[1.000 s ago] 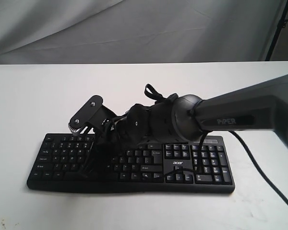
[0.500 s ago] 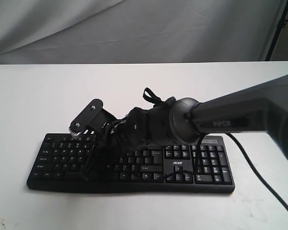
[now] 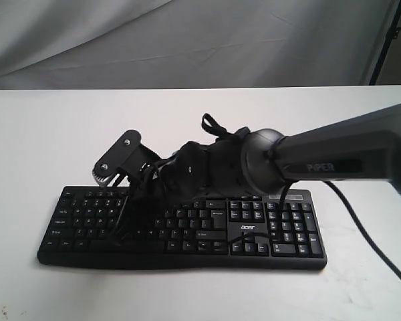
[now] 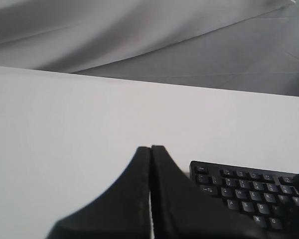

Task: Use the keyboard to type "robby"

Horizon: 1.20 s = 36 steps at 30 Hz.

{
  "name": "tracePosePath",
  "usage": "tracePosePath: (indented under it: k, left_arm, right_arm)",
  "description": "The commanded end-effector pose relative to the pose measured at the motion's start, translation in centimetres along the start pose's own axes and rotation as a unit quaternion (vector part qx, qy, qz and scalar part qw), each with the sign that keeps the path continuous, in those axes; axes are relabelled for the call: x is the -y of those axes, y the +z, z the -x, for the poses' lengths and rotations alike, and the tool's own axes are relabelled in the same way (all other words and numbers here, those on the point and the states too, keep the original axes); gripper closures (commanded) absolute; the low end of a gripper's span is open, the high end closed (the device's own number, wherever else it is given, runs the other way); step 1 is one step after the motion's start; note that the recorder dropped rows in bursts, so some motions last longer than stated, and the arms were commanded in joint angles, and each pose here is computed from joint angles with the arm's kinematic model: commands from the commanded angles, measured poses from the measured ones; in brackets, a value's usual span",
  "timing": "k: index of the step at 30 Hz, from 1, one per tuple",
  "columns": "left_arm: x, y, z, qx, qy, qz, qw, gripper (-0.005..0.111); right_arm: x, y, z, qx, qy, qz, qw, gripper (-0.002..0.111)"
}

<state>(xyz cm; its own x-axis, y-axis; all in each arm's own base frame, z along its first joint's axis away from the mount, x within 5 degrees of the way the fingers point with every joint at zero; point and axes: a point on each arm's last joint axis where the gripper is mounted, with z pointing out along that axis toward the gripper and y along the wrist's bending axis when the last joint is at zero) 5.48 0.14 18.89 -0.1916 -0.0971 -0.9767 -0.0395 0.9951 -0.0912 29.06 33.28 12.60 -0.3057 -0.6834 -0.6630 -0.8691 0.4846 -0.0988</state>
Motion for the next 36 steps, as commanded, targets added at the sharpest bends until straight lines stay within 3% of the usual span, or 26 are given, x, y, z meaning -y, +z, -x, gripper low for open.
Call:
tracePosePath:
  k: [1, 10, 18, 26, 36]
  left_arm:
    - [0.0, 0.0, -0.1, 0.000, -0.006, -0.003, 1.000, 0.107]
    - [0.0, 0.0, -0.1, 0.000, -0.006, -0.003, 1.000, 0.107]
    - [0.0, 0.0, -0.1, 0.000, -0.006, -0.003, 1.000, 0.107]
    - [0.0, 0.0, -0.1, 0.000, -0.006, -0.003, 1.000, 0.107]
    - [0.0, 0.0, -0.1, 0.000, -0.006, -0.003, 1.000, 0.107]
  right_arm:
    - [0.9, -1.8, 0.9, 0.011, -0.008, -0.004, 1.000, 0.108]
    - [1.9, -4.9, -0.6, 0.014, 0.006, -0.029, 0.999, 0.108]
    - [3.0, -11.8, -4.0, 0.045, 0.037, -0.098, 0.993, 0.108]
    - [2.9, -18.6, -6.6, 0.142, 0.114, -0.202, 0.962, 0.108]
    - [2.7, -21.4, -7.7, 0.179, 0.174, -0.230, 0.941, 0.108]
